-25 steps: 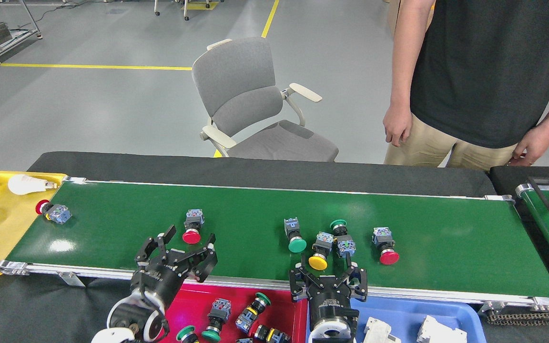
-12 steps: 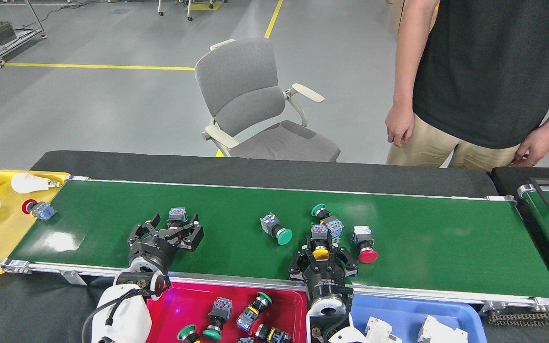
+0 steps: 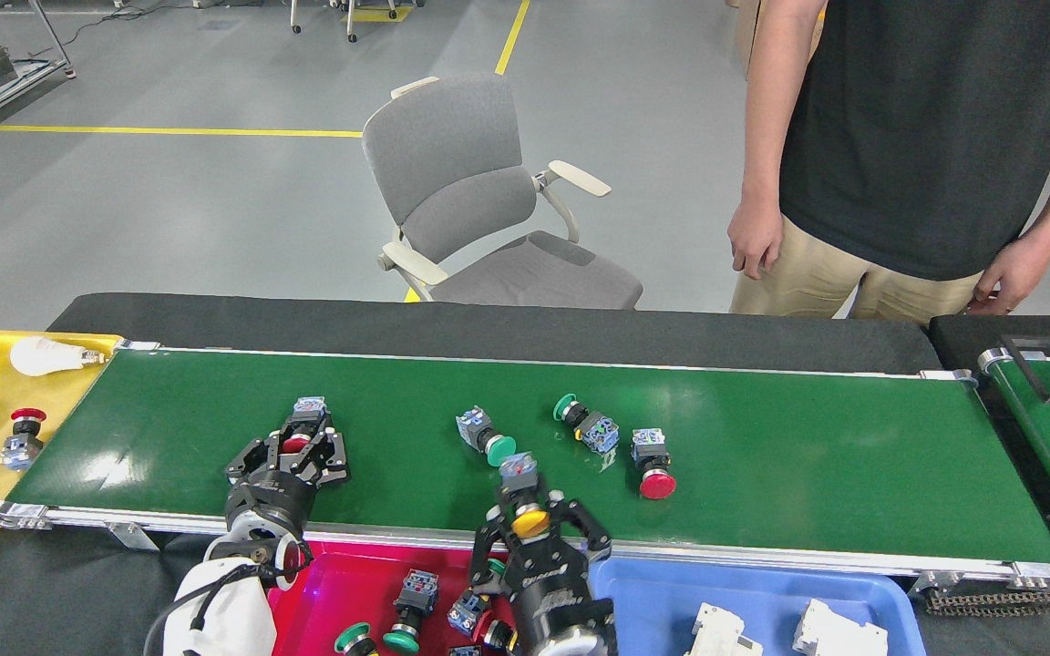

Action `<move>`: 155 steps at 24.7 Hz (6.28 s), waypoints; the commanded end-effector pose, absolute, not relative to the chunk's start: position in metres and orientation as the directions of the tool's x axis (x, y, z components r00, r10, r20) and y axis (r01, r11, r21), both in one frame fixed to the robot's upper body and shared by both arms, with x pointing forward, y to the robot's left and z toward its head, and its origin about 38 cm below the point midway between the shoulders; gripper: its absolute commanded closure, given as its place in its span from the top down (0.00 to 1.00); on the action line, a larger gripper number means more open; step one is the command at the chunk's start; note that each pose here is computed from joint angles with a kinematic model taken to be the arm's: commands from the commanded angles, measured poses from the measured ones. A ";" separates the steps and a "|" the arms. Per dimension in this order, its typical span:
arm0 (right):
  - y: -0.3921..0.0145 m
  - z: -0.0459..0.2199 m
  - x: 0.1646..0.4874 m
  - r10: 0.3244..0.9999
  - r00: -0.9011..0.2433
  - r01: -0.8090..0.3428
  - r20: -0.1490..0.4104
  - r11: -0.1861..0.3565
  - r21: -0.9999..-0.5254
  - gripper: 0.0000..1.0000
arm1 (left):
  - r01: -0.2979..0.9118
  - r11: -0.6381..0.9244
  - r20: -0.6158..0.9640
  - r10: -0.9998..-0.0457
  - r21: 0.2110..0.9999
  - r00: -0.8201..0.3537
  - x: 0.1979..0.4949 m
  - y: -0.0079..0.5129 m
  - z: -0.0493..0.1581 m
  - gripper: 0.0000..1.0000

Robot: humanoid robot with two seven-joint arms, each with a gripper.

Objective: Pick switch part from conveyor to tray

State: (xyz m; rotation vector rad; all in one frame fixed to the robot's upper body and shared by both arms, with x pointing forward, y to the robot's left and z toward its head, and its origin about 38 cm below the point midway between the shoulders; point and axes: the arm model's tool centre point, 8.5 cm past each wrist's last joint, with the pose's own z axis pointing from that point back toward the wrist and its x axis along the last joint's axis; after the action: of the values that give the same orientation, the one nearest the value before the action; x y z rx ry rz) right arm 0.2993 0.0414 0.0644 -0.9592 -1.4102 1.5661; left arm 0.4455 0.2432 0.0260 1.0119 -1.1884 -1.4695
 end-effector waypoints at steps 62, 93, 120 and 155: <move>-0.365 0.064 0.256 0.982 -0.012 -0.003 0.187 0.187 -0.982 1.00 | 0.307 -0.030 -0.068 -0.991 0.951 0.115 0.476 0.333 0.047 0.49; -0.377 0.068 0.251 0.981 0.030 0.034 0.191 0.190 -0.981 1.00 | 0.136 -0.038 -0.007 -0.975 0.990 -0.221 0.316 0.301 0.055 1.00; -0.367 0.078 0.265 0.982 -0.015 0.060 0.187 0.187 -0.981 1.00 | 0.263 -0.070 -0.066 -0.998 0.962 -0.024 0.435 0.353 0.039 0.89; -0.365 0.067 0.244 0.998 -0.028 -0.021 0.062 0.062 -0.998 1.00 | 0.167 -0.089 -0.053 -0.977 0.982 -0.207 0.295 0.322 0.043 1.00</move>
State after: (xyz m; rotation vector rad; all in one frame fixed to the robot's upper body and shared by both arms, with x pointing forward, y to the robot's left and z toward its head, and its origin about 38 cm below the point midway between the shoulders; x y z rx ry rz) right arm 0.2419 -0.3638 0.0587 -1.1138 -1.2201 1.1796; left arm 0.2943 0.3071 0.0382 0.9629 -1.2332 -1.5625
